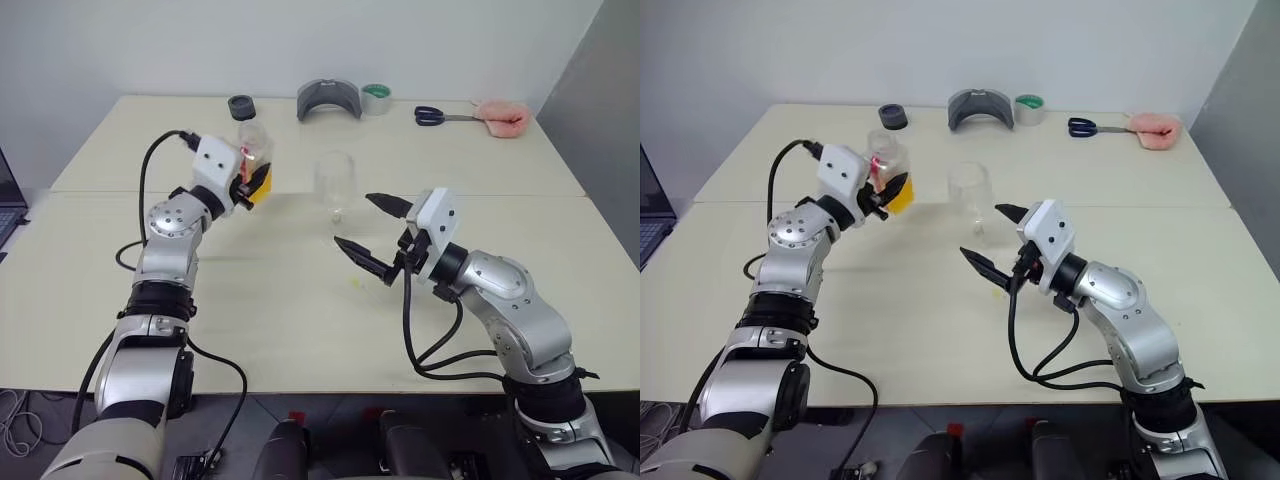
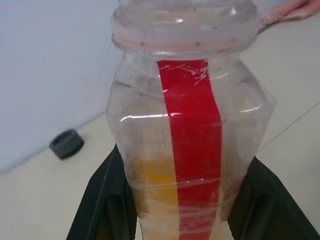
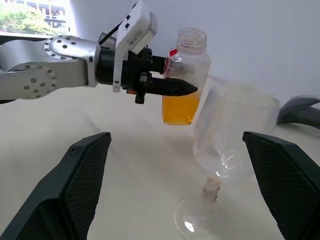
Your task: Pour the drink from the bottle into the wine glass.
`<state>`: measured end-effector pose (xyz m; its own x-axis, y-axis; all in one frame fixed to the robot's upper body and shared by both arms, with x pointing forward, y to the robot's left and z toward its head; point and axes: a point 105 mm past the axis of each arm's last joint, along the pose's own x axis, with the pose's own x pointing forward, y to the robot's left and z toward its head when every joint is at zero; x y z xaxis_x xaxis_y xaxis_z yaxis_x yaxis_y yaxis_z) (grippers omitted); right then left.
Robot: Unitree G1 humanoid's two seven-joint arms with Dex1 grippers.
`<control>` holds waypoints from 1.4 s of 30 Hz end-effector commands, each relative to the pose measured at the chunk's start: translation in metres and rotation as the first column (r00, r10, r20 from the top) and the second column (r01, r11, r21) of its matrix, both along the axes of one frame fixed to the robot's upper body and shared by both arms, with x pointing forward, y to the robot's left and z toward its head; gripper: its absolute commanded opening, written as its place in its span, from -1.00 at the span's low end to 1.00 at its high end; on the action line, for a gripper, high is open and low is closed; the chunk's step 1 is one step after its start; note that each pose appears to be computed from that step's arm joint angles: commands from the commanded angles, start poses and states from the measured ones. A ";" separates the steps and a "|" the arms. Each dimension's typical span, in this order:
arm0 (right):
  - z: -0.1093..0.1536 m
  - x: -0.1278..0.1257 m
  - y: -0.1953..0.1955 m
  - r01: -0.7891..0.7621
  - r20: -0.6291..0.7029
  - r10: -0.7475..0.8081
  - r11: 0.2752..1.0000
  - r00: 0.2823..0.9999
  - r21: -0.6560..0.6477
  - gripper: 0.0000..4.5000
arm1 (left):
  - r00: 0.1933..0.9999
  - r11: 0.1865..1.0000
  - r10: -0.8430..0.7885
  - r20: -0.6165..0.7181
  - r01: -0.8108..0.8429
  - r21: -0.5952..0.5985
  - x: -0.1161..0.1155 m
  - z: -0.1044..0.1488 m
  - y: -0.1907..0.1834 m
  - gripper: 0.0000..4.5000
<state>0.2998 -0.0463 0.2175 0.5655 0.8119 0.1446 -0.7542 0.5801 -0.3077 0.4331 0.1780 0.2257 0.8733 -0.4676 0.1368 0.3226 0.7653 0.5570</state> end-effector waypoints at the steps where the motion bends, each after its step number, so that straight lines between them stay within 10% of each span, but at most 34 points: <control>1: 0.016 0.005 -0.004 0.040 0.039 -0.042 0.999 0.998 0.035 1.00 | 0.976 0.979 -0.064 0.209 0.021 0.201 -0.006 0.041 -0.022 -0.19; 16: 0.017 0.022 -0.010 0.122 -0.028 -0.120 0.989 0.992 0.078 1.00 | 0.896 0.870 -0.161 0.414 -0.070 0.489 0.003 0.060 -0.051 -0.19; 42: 0.014 0.009 -0.030 0.045 -0.024 -0.045 0.999 0.999 0.006 1.00 | 0.790 0.723 -0.235 0.567 -0.248 0.645 0.006 0.072 -0.053 -0.19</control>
